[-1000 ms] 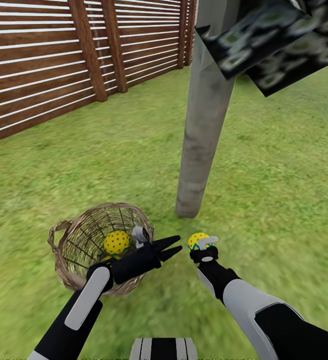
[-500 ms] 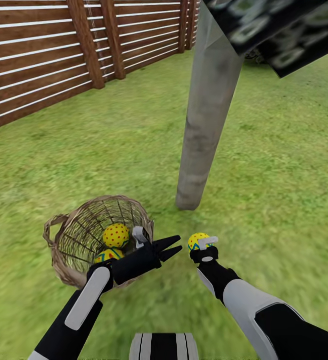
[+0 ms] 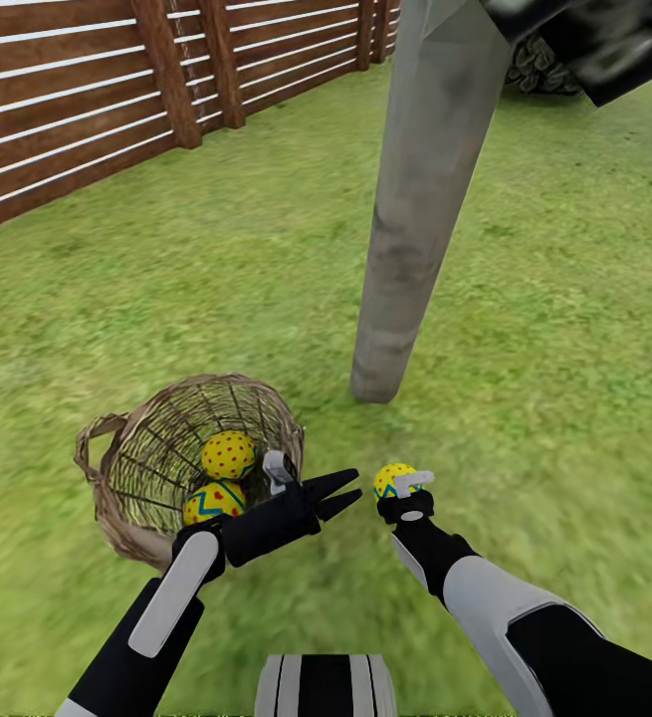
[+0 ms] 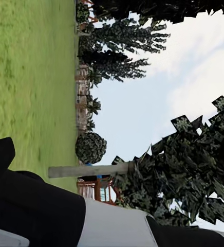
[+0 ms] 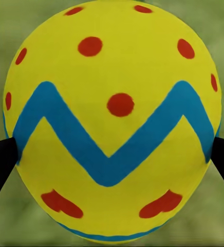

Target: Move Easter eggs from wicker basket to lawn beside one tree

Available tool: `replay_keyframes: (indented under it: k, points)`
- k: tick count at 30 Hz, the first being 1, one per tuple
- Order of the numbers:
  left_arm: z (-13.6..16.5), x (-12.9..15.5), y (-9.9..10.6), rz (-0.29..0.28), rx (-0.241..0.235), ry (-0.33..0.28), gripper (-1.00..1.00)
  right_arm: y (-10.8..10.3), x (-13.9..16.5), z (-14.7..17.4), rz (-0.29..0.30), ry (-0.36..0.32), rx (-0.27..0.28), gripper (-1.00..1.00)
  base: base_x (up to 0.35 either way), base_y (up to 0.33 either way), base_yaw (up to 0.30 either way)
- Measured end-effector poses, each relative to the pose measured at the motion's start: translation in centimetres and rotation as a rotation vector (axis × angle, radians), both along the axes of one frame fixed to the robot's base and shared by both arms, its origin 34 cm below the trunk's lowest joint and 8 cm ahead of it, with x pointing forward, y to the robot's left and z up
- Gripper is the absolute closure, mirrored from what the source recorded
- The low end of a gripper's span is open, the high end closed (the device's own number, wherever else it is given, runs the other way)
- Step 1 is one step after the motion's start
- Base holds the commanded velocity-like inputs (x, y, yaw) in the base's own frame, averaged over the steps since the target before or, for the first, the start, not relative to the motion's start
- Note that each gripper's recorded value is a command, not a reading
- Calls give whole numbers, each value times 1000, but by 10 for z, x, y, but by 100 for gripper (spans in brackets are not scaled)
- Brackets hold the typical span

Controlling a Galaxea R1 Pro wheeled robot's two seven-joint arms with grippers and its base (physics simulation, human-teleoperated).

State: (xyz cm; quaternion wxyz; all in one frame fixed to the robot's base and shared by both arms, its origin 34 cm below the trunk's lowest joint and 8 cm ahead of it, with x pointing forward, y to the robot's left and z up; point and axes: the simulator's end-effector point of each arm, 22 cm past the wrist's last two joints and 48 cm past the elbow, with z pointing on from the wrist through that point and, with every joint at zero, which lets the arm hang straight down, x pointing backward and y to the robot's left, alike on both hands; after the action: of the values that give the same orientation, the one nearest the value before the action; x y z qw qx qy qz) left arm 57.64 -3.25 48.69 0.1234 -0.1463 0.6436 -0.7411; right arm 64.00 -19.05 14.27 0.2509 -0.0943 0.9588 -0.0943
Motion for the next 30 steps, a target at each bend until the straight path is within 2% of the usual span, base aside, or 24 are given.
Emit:
replay_keyframes:
  k: [8, 9, 16, 21, 22, 23, 30]
  points:
    - [-17, -1, 0, 0, -1, 32, -100, -1, -10, -18, 9, 29, -7, 100, 0, 0, 0]
    - [-18, -1, -1, -1, -1, 36, -100, -1, -10, -19, 20, 28, -14, 100, 0, 0, 0]
    - [-33, -2, 0, 0, -1, 65, -100, -3, 4, -20, -10, -10, -29, 100, 0, 0, 0]
    - [-34, -2, 0, 1, 0, 66, -100, -2, 4, -20, -7, -10, -35, 100, 0, 0, 0]
    - [-34, -2, 0, 1, 1, 66, -100, -2, 4, -20, -8, -10, -36, -100, 0, 0, 0]
    - [-35, -2, 0, 1, 1, 67, -100, 1, -23, -36, -2, 62, 1, -100, 0, 0, 0]
    - [-29, -1, -4, 1, -11, 61, -100, 0, -22, -35, 0, 61, 0, -100, 0, 0, 0]
